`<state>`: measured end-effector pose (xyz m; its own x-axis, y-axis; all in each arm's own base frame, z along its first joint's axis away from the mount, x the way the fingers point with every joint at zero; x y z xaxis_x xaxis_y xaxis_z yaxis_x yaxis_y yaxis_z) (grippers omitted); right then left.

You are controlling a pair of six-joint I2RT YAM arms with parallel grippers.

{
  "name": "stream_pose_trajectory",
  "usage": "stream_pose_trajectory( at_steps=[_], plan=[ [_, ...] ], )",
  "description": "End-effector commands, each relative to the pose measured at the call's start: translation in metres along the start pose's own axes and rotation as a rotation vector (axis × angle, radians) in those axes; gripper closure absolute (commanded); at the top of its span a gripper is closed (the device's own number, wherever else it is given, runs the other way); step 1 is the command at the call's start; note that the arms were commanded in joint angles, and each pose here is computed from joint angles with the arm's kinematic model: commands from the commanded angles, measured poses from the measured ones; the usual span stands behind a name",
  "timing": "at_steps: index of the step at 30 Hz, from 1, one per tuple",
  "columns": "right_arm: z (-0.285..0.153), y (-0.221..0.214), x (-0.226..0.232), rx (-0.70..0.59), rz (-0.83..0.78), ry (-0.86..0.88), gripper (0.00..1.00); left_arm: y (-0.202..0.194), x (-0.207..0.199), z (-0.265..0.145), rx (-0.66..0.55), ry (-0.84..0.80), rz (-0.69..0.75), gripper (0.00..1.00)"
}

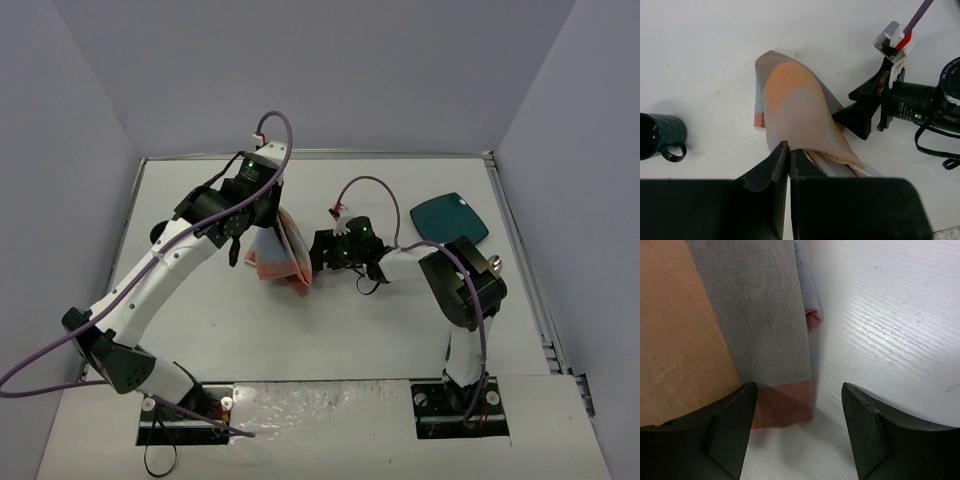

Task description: Set the dinner table for one person

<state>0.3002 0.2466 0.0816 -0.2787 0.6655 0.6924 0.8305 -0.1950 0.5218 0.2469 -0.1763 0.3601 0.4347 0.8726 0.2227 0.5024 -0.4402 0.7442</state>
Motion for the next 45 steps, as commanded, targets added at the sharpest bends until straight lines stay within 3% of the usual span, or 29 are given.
stream_pose_trajectory(
  at_steps=[1, 12, 16, 17, 20, 22, 23, 26, 34, 38, 45],
  plan=[
    [-0.02, 0.008, 0.015, -0.035, -0.084, 0.031, 0.36, 0.025, 0.015, -0.026, -0.116, 0.045, -0.022, 1.0],
    [-0.11, 0.04, 0.014, -0.285, -0.112, -0.246, 0.35, 0.078, 0.017, -0.041, -0.187, 0.0, -0.002, 1.0],
    [-0.149, 0.05, 0.019, -0.416, -0.1, -0.316, 0.33, 0.114, 0.001, -0.058, -0.285, -0.069, 0.023, 1.0],
    [-0.157, 0.052, 0.019, -0.435, -0.095, -0.326, 0.33, 0.12, -0.01, -0.045, -0.275, -0.087, 0.039, 1.0],
    [-0.179, 0.057, 0.026, -0.504, -0.096, -0.326, 0.32, 0.136, -0.025, -0.066, -0.39, -0.184, 0.015, 1.0],
    [-0.189, 0.059, 0.03, -0.524, -0.104, -0.321, 0.31, 0.147, -0.025, -0.084, -0.487, -0.234, -0.044, 1.0],
    [-0.193, 0.06, 0.032, -0.53, -0.11, -0.319, 0.31, 0.141, -0.022, -0.091, -0.477, -0.236, -0.055, 1.0],
    [-0.195, 0.059, 0.035, -0.513, -0.119, -0.307, 0.31, 0.136, -0.007, -0.111, -0.552, -0.167, -0.122, 1.0],
    [-0.176, 0.036, 0.025, -0.372, -0.109, -0.275, 0.32, 0.08, 0.025, -0.086, -0.394, 0.027, -0.2, 1.0],
    [-0.158, 0.021, 0.017, -0.284, -0.083, -0.288, 0.34, 0.053, 0.028, -0.05, -0.283, 0.08, -0.227, 1.0],
    [-0.128, -0.002, 0.009, -0.136, -0.083, -0.28, 0.35, -0.029, 0.035, 0.014, -0.076, 0.132, -0.32, 1.0]
  ],
)
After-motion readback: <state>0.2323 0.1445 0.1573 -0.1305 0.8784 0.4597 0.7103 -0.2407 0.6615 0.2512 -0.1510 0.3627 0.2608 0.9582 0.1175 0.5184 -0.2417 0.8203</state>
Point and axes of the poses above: each gripper's point midway between its finger pads, its own z axis out along the fingers, its own x axis along the line the jaws close on, y = z × x, the point moved 10 cm from there along -z, back along the fingers, and after that the axes turned 15 degrees about z, right-handed, at the moved point
